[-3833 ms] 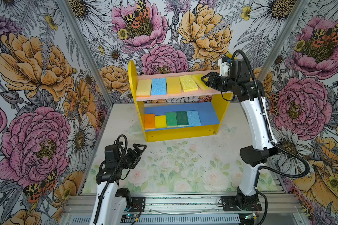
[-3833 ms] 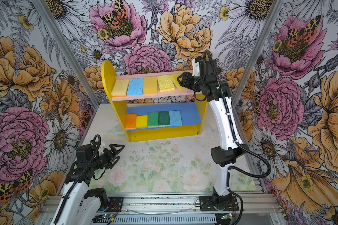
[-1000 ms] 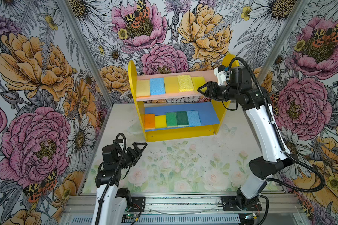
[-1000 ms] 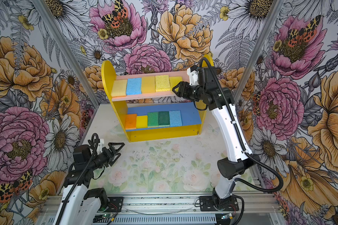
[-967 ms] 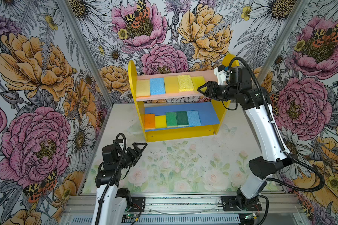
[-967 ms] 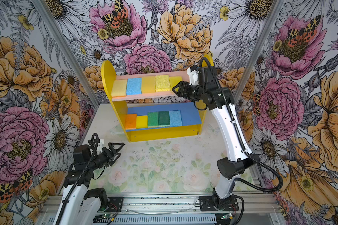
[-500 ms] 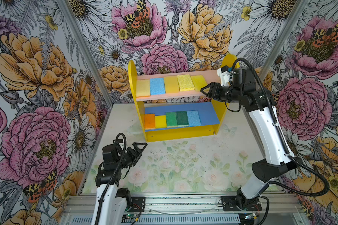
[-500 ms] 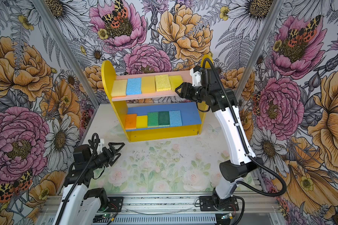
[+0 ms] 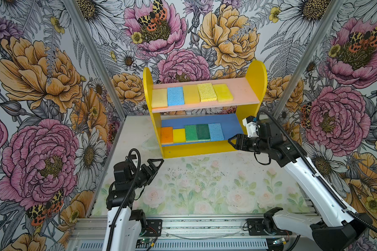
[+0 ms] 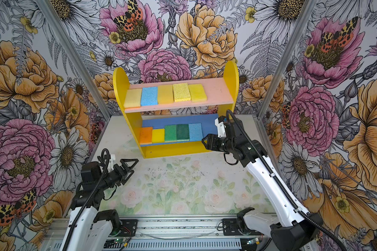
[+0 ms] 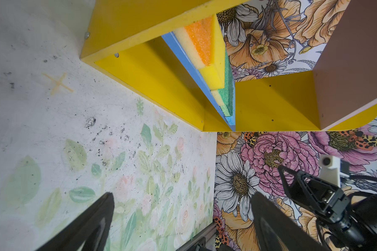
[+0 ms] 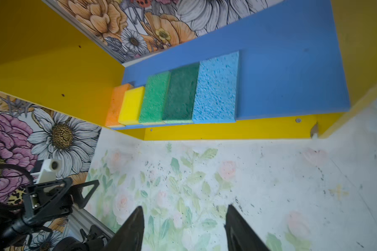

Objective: Place and organize the cleaning sponges onto the shelf

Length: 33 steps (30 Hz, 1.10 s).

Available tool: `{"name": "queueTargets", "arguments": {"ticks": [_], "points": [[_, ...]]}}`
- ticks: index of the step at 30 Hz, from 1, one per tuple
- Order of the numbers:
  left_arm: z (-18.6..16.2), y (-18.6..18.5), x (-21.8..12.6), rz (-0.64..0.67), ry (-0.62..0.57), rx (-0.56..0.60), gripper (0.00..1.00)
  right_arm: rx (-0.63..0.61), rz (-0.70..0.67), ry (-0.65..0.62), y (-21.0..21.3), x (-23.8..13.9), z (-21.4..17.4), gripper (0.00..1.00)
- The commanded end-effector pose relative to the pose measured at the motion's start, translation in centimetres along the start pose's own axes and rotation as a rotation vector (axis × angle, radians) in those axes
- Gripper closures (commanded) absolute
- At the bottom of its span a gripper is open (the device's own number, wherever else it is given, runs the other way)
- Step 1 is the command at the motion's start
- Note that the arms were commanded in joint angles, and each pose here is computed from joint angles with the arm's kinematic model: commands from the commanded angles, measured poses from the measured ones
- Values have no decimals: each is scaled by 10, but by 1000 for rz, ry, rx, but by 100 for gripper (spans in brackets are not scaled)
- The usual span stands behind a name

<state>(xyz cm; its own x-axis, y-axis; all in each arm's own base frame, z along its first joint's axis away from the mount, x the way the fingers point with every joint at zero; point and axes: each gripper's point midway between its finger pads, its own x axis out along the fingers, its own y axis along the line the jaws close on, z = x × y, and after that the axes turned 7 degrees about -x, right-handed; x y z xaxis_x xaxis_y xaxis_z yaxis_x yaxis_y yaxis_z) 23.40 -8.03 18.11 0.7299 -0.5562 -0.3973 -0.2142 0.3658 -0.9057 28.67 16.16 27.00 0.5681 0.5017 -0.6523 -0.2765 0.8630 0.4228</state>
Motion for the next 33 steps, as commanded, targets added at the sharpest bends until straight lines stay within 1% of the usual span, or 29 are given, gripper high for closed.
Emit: {"name": "queueTargets", "arguments": {"ticks": [1,6,12,15,17,20,22,24,27,29,31,33], "points": [[17,3,-4,59,-97,13,1,80,-63,-66,-21,1,-10,39],[30,15,-7,139,-166,-40,1,242,-171,-22,-68,11,-59,38],[44,33,-16,258,-259,-64,1,400,-260,25,-114,16,-94,38],[52,42,-21,316,-308,-74,1,485,-341,-13,-140,9,-99,38],[61,49,-28,370,-362,-78,1,532,-417,-35,-162,3,-103,37],[81,49,-40,439,-456,-36,1,556,-532,-70,-195,-9,-91,35],[96,46,-47,484,-516,0,1,534,-571,-110,-209,-16,-71,33],[110,41,-52,512,-567,42,1,479,-605,-172,-220,-25,-47,30],[132,34,-54,530,-639,124,1,334,-680,-292,-238,-36,-11,24],[145,36,-54,564,-678,165,1,253,-738,-360,-252,-40,5,17],[155,39,-53,596,-706,195,1,190,-722,-392,-259,-30,16,14],[165,42,-53,623,-744,230,1,139,-709,-384,-266,-14,21,13]]}}
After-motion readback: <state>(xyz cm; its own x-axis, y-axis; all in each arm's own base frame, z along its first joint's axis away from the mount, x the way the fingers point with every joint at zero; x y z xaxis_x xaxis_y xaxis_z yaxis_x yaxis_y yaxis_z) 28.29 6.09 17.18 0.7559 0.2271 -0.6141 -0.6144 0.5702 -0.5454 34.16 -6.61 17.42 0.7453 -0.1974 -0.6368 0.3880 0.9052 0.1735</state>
